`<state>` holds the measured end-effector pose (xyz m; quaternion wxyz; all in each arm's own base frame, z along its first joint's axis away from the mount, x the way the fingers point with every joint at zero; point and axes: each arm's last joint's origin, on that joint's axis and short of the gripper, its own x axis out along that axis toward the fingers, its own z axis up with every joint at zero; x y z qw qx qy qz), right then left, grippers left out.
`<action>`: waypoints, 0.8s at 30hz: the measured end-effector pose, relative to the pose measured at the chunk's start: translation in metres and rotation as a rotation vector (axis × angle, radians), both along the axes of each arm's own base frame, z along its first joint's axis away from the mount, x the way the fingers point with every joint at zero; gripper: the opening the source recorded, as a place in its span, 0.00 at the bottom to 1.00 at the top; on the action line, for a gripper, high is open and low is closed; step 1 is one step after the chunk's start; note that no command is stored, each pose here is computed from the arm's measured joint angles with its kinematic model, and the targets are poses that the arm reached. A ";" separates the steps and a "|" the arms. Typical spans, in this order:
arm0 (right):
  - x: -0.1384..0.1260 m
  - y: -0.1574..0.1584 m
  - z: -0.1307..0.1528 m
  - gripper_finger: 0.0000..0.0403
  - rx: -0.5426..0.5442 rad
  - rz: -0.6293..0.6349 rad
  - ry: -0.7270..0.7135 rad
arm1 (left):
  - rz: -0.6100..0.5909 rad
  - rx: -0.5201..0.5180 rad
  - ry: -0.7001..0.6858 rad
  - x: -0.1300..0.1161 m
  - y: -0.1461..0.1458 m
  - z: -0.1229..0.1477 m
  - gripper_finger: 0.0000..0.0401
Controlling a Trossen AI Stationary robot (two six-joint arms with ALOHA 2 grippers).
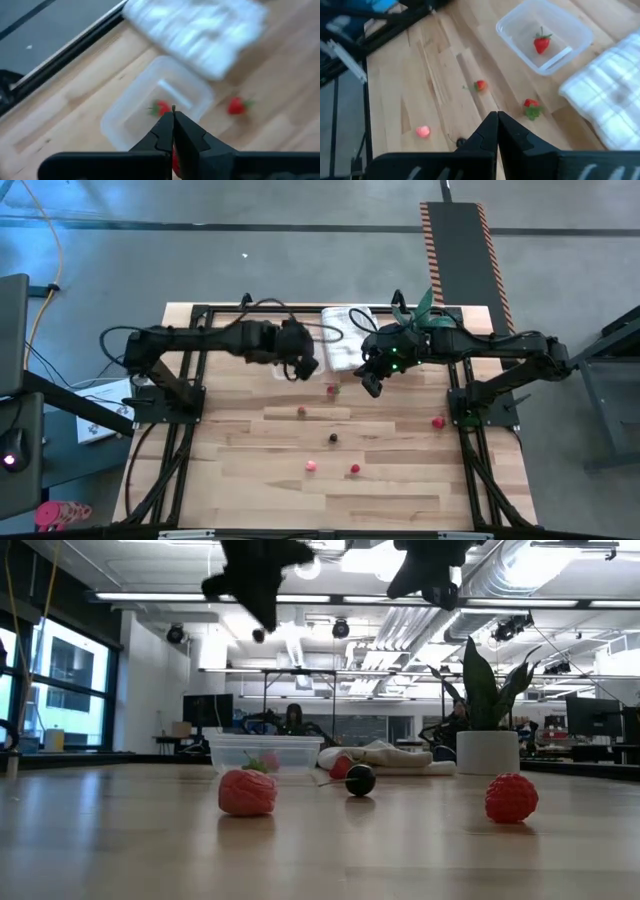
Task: Pick and placing Produce into tupperware
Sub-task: Put the red cherry into the transparent bin
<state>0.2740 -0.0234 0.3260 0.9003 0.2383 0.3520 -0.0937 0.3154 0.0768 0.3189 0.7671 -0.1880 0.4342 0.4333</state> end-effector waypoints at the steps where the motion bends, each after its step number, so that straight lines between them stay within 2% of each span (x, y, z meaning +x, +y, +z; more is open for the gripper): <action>1: 0.000 0.000 0.001 0.00 0.001 -0.014 -0.008 | 0.002 -0.017 0.026 -0.001 0.006 -0.007 0.00; 4: -0.001 0.000 0.004 0.00 -0.002 -0.032 -0.033 | -0.012 -0.077 0.093 -0.005 0.023 -0.032 0.00; 8: -0.001 -0.001 0.005 0.00 0.015 -0.067 -0.040 | -0.056 -0.127 0.066 -0.005 0.038 -0.065 0.00; 10: -0.001 -0.001 0.005 0.00 0.024 -0.074 -0.040 | -0.070 -0.116 0.008 -0.002 0.042 -0.076 0.00; 13: -0.002 -0.001 0.005 0.00 0.043 -0.090 -0.034 | -0.057 -0.143 0.007 -0.009 0.051 -0.093 0.00; 18: -0.003 0.000 0.003 0.00 0.069 -0.114 -0.009 | -0.048 -0.152 0.041 -0.021 0.062 -0.108 0.00; 24: -0.004 -0.001 0.003 0.00 0.079 -0.152 -0.004 | -0.073 -0.143 0.029 -0.023 0.071 -0.110 0.00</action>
